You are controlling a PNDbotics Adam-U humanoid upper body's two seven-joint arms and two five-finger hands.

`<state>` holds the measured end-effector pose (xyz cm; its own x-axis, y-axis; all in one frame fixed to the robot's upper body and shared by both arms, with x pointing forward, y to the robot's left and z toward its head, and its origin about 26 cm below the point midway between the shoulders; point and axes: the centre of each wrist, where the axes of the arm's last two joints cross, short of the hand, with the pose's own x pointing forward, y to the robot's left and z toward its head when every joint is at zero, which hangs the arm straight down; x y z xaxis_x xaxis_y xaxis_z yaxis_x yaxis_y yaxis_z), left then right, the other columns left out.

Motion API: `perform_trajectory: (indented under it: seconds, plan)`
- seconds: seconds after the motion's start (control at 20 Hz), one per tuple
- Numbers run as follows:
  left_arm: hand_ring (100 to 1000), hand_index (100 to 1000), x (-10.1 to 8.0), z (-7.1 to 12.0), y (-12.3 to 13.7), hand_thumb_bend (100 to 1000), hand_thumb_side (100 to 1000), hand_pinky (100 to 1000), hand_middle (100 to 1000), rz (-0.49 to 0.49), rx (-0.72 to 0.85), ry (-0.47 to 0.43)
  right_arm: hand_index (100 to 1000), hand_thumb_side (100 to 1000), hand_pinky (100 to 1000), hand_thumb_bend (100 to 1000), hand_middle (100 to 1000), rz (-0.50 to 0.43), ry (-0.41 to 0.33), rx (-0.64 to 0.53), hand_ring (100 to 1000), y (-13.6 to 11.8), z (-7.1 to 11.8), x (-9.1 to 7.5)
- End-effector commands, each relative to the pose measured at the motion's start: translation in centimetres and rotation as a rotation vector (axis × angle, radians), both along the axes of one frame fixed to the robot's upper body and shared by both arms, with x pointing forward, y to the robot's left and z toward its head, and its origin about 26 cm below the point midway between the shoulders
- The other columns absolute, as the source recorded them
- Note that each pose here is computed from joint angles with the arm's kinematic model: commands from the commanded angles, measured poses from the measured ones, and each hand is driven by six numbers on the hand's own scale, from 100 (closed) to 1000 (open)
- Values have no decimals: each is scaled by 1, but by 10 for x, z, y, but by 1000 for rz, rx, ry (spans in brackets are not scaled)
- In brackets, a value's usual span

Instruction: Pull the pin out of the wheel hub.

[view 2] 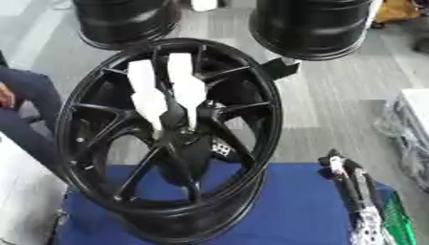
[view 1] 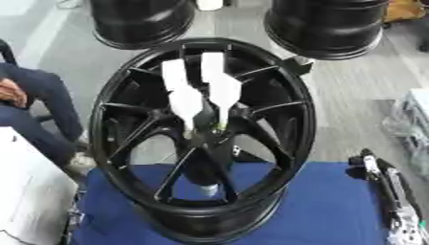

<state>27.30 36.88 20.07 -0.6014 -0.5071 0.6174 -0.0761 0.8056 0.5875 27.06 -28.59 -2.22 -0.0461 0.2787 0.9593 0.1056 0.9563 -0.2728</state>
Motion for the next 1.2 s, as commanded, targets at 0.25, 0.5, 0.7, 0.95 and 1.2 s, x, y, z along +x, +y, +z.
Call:
perform_trajectory:
  seconds: [0.25, 0.5, 0.7, 0.95, 1.2]
  plan:
    - [753, 847, 31, 38, -13, 649, 532, 768, 729, -155, 414, -33, 594, 847, 666, 100, 565, -2, -5, -35, 581, -9, 3, -1]
    - [756, 878, 53, 58, -12, 703, 511, 773, 750, -207, 685, -9, 593, 852, 666, 100, 565, 8, 2, -31, 581, -6, 1, -1]
    - [749, 873, 62, 86, -12, 698, 503, 771, 740, -230, 925, -20, 593, 857, 665, 100, 564, 28, 5, -24, 580, -2, 1, -1]
    - [741, 863, 78, 105, -13, 688, 504, 766, 726, -289, 1020, -37, 593, 862, 665, 100, 565, 47, 9, -19, 581, 2, 0, 0]
    - [715, 859, 109, 102, -30, 690, 509, 762, 704, -355, 1063, -43, 593, 862, 664, 100, 564, 50, 13, -16, 580, 2, -1, -1]
